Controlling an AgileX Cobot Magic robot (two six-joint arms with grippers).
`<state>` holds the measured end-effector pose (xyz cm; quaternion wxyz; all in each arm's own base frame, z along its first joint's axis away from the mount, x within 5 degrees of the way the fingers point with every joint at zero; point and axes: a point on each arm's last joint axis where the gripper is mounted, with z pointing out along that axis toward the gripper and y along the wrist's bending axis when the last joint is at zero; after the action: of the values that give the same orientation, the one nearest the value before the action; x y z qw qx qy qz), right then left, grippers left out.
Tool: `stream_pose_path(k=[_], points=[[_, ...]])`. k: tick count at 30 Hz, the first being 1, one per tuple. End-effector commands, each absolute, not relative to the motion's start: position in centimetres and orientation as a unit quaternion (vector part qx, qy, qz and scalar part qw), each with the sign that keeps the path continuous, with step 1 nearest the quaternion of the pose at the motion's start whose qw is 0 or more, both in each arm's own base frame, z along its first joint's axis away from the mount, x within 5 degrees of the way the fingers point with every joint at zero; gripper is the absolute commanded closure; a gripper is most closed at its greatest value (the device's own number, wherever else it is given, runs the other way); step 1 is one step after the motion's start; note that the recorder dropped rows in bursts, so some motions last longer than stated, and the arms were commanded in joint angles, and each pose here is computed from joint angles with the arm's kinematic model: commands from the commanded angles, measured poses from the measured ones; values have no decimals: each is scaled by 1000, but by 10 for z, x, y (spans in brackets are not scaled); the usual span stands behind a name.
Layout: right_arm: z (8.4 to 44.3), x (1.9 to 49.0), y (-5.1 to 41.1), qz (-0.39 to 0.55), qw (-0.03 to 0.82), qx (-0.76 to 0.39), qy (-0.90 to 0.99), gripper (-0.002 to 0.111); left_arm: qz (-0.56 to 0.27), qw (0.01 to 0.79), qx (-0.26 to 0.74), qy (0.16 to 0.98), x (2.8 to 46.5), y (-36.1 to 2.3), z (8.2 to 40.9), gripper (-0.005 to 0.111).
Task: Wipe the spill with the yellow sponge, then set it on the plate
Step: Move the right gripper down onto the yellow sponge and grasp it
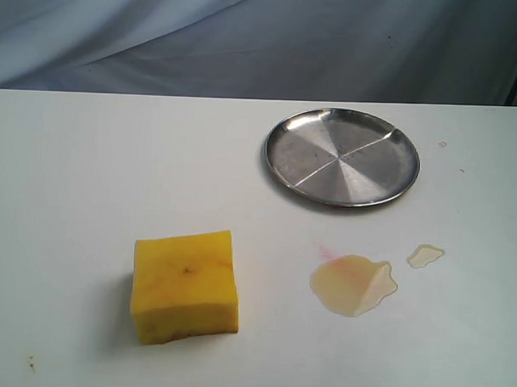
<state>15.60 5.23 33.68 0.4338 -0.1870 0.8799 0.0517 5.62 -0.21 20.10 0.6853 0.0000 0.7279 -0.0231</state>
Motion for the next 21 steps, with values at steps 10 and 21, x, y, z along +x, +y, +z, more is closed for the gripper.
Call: stream_pose_path(k=[10, 21], points=[[262, 205, 105, 117, 189, -199, 954, 108, -24, 686, -1, 727, 56, -2, 200, 105], [259, 249, 182, 161, 158, -260, 939, 108, -23, 686, 0, 727, 56, -2, 200, 105]])
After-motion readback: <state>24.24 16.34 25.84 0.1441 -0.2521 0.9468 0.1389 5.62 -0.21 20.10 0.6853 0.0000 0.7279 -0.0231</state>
